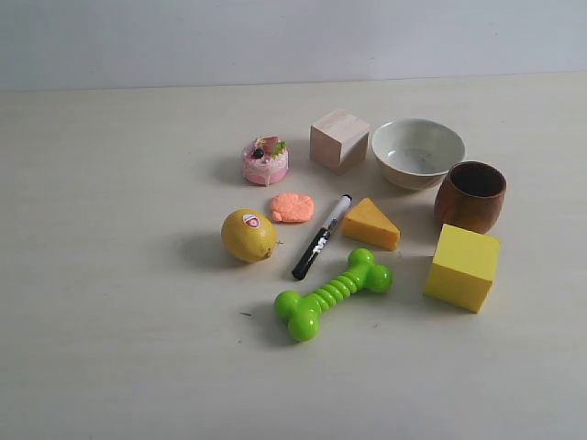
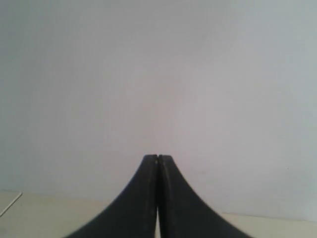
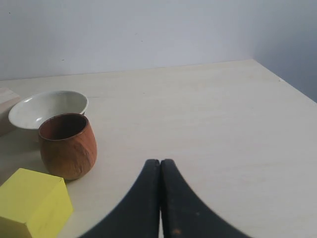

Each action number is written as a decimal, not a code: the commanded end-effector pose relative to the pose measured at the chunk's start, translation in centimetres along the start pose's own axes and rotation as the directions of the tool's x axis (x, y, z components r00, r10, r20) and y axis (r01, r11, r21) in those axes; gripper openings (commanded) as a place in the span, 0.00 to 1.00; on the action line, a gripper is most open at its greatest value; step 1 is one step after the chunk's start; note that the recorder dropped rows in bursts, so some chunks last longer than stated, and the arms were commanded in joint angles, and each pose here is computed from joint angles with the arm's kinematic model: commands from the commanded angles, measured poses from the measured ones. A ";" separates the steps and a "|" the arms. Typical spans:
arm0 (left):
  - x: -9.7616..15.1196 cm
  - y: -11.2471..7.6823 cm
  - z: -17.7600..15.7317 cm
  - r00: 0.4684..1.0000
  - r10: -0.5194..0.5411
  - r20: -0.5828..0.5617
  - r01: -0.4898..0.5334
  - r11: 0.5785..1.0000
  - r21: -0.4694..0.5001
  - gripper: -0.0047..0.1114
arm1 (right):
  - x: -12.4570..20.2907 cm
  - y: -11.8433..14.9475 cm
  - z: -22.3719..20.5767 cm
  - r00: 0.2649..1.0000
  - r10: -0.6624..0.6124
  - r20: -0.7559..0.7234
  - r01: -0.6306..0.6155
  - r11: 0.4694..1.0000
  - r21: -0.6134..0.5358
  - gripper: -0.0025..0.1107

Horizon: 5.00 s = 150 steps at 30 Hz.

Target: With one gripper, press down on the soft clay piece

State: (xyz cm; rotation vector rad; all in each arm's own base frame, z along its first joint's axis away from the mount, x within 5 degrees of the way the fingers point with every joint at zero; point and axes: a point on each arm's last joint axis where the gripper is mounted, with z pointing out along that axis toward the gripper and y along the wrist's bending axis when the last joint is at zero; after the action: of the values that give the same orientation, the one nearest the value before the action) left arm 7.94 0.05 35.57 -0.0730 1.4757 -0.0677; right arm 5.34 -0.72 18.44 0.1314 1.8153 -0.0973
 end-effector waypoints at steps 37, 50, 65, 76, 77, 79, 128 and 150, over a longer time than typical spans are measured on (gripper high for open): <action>-1.7 -14.0 13.5 0.841 0.405 -0.358 -0.090 0.758 0.646 0.04 | 0.1 0.0 0.0 1.000 0.002 0.008 -0.002 1.000 -0.003 0.02; 4.8 -21.6 17.9 0.637 0.599 -0.485 -0.017 0.640 0.768 0.04 | 0.1 0.0 0.0 1.000 0.002 0.008 -0.002 1.000 -0.003 0.02; 10.2 -27.2 22.1 0.487 0.701 -0.521 0.028 0.583 0.812 0.04 | 0.1 0.0 0.0 1.000 0.002 0.008 -0.002 1.000 -0.003 0.02; 15.6 -29.6 22.7 0.360 0.766 -0.533 0.057 0.552 0.832 0.04 | 0.1 0.0 0.0 1.000 0.002 0.008 -0.002 1.000 -0.003 0.02; 16.0 -29.6 22.8 0.352 0.767 -0.537 0.060 0.554 0.830 0.04 | 0.1 0.0 0.0 1.000 0.002 0.008 -0.002 1.000 -0.003 0.02; 17.1 -29.6 23.0 0.328 0.769 -0.549 0.053 0.565 0.823 0.04 | 0.1 0.0 0.0 1.000 0.002 0.008 -0.002 1.000 -0.003 0.02; 26.7 -28.9 28.0 0.098 0.714 -0.693 -0.033 0.699 0.715 0.04 | 0.1 0.0 0.0 1.000 0.002 0.011 -0.002 1.000 -0.003 0.02; 28.6 -28.8 27.9 0.068 0.727 -0.683 -0.027 0.686 0.727 0.04 | 0.1 0.0 0.0 1.000 0.002 0.011 -0.002 1.000 -0.003 0.02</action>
State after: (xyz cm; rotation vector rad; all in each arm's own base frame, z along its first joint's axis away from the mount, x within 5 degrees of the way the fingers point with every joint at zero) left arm 38.22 -30.89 12.12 1.1692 2.7219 -0.0547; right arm 5.34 -0.72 18.44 0.1314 1.8153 -0.0973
